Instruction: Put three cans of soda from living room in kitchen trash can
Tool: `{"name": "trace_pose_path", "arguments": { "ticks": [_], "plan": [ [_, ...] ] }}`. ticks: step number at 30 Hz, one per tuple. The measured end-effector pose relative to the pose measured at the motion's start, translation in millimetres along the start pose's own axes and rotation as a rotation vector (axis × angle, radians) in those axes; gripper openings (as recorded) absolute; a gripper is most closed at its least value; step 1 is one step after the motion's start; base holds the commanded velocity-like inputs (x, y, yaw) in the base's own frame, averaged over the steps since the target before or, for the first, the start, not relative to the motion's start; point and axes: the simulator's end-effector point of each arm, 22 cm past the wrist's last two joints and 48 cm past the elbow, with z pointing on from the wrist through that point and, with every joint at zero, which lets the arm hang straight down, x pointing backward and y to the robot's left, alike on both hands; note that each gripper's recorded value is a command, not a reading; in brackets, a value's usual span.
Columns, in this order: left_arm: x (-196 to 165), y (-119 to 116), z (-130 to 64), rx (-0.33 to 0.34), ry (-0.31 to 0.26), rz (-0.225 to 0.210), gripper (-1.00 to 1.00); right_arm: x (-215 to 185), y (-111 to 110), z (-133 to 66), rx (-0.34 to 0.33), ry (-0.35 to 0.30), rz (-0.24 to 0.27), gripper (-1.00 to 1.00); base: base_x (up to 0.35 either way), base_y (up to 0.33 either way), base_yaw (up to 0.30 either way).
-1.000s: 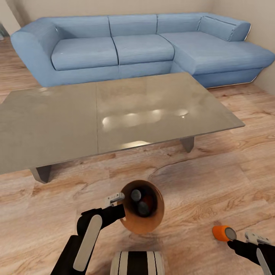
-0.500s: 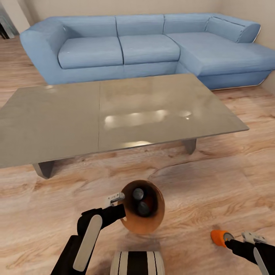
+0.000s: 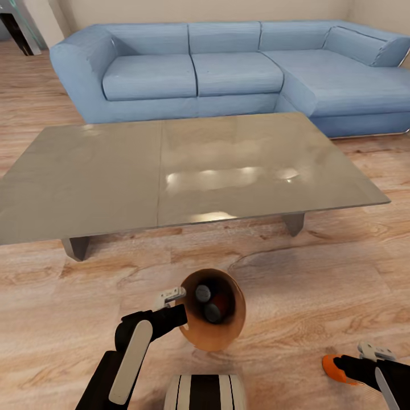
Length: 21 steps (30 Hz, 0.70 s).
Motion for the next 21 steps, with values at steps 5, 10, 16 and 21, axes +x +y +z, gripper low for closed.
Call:
{"name": "trace_pose_path", "arguments": {
  "ticks": [5, 10, 16, 21],
  "plan": [
    [-0.6, -1.5, -0.1, 0.006, -0.002, -0.006, -1.00, -0.1, -0.6, 0.1, 0.001, -0.001, -0.001, 1.00, 0.165, -0.060, 0.000],
    [-0.2, 0.4, 0.0, -0.002, -0.001, 0.001, -1.00, 0.1, 0.2, 0.7, -0.004, -0.002, 0.000, 1.00, 0.020, -0.007, 0.000],
    [-0.2, -0.7, 0.0, 0.003, -0.001, -0.002, -1.00, -1.4, -3.8, 25.5, -0.009, -0.002, 0.022, 1.00, 0.001, 0.000, 0.000],
    [-0.2, -0.4, 0.0, 0.002, -0.001, -0.001, -1.00, -6.6, -1.3, 31.4, -0.052, -0.012, 0.020, 1.00, 0.000, 0.000, 0.000]
  ]
}}
